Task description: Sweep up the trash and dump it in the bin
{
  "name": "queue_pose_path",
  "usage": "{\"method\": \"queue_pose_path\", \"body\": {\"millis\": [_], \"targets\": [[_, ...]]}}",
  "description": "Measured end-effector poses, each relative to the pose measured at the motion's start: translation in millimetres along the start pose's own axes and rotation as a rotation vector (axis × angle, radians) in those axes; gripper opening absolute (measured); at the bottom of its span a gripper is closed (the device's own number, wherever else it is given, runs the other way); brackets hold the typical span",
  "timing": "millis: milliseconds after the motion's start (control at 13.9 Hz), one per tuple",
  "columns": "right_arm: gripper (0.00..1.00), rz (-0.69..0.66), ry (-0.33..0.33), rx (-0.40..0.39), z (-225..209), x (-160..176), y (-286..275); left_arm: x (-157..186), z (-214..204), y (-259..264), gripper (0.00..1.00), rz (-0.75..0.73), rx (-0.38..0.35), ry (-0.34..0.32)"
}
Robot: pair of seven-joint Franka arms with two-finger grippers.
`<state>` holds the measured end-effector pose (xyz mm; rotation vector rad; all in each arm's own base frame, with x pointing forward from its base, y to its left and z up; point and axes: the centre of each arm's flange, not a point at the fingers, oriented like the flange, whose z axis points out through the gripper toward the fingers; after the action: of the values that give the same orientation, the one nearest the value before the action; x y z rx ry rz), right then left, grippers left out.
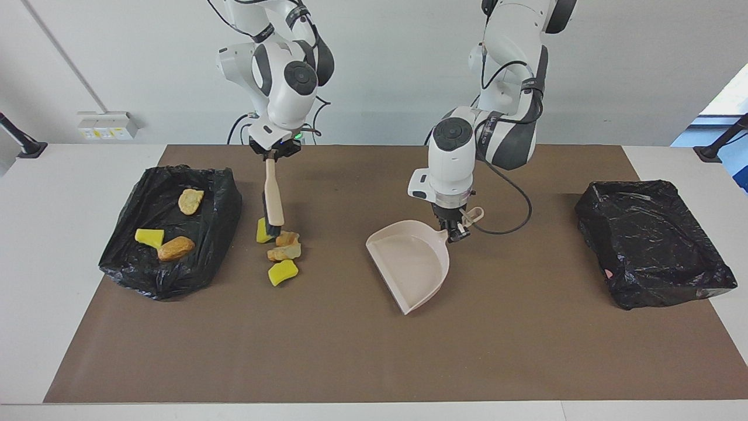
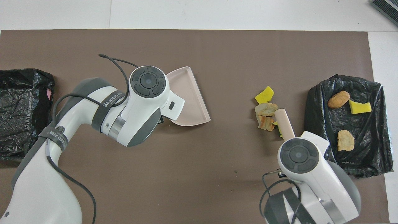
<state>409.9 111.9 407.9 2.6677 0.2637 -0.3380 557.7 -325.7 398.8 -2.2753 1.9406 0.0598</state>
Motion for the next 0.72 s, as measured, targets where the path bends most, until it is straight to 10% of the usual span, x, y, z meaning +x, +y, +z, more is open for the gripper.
{"method": "queue_pose_path", "body": {"millis": [718], "targets": [[0.26,-0.052,-0.071,0.139,59.9,36.3,7.3,27.0,25.1,32.2,0.31,0.16,-0.025,-0.033]]}}
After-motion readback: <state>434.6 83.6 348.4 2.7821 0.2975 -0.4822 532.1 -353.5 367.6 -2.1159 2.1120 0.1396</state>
